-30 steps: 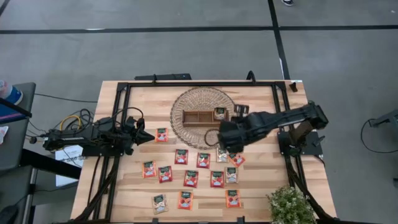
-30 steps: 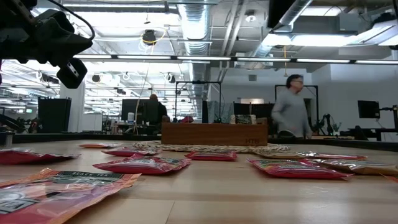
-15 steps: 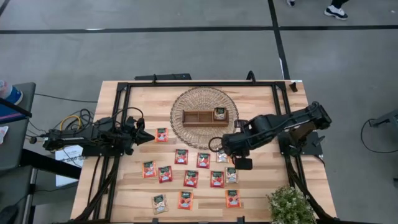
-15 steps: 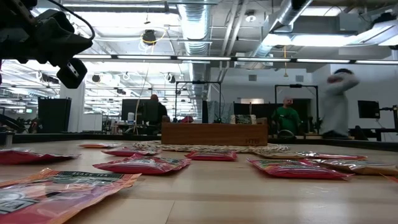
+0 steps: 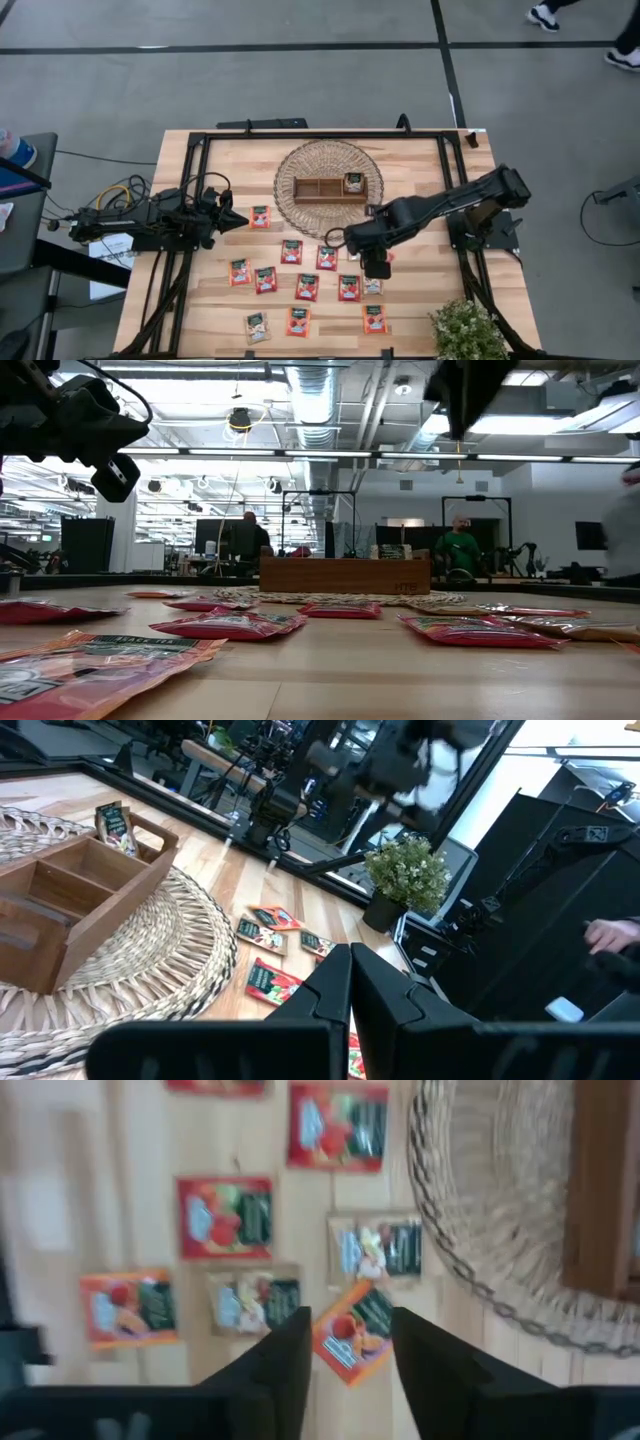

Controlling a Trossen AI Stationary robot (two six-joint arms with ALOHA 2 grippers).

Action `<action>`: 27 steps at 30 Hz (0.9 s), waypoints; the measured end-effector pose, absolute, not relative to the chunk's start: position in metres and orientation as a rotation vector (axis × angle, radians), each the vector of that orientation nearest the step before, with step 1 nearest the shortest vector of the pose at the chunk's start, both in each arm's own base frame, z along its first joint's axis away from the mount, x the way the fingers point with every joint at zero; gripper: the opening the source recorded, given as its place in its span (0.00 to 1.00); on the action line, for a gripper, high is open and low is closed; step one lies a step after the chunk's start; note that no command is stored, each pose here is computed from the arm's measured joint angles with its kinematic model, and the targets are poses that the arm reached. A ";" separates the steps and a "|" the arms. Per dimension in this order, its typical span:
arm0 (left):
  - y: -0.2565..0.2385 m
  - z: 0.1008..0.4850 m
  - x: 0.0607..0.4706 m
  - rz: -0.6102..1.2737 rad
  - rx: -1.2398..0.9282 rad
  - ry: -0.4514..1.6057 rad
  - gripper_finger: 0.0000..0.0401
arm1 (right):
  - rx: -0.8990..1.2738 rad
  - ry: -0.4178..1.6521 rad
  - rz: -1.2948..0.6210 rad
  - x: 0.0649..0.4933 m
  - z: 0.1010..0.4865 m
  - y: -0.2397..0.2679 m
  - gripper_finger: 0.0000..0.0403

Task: Pick & Place Tea
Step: Put the top right brown tea bag into the right slot of the wooden organizer

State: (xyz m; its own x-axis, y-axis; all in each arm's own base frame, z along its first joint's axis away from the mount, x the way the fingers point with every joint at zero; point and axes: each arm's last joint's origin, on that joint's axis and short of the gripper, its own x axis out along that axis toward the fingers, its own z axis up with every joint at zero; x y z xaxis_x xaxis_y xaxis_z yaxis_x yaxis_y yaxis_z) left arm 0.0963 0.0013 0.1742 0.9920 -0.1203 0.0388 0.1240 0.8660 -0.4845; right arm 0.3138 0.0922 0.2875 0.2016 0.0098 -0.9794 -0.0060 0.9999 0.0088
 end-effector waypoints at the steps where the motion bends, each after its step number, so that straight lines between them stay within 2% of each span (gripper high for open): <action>1: 0.001 0.174 0.096 -0.128 -0.508 -0.007 0.00 | 0.006 1.374 0.004 0.314 0.282 0.090 0.39; 6: 0.001 0.174 0.096 -0.128 -0.508 -0.008 0.00 | 0.001 1.381 -0.005 0.316 0.247 0.079 0.54; 9: 0.001 0.174 0.096 -0.128 -0.508 -0.008 0.00 | 0.017 1.373 0.024 0.316 0.226 0.072 0.59; 15: 0.001 0.174 0.096 -0.128 -0.508 -0.007 0.00 | 0.092 1.348 0.051 0.316 0.201 0.057 0.58; 27: 0.001 0.174 0.096 -0.128 -0.523 -0.007 0.00 | 0.130 1.325 0.100 0.312 0.179 0.050 0.55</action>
State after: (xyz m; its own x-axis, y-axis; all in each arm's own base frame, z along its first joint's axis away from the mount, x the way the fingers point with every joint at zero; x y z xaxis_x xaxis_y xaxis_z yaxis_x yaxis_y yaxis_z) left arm 0.0963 0.0013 0.1742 0.9920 -0.1200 0.0390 0.1234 0.8583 -0.4980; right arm 0.3122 0.0497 0.1786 0.2413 0.1467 -0.9593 0.0013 0.9885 0.1514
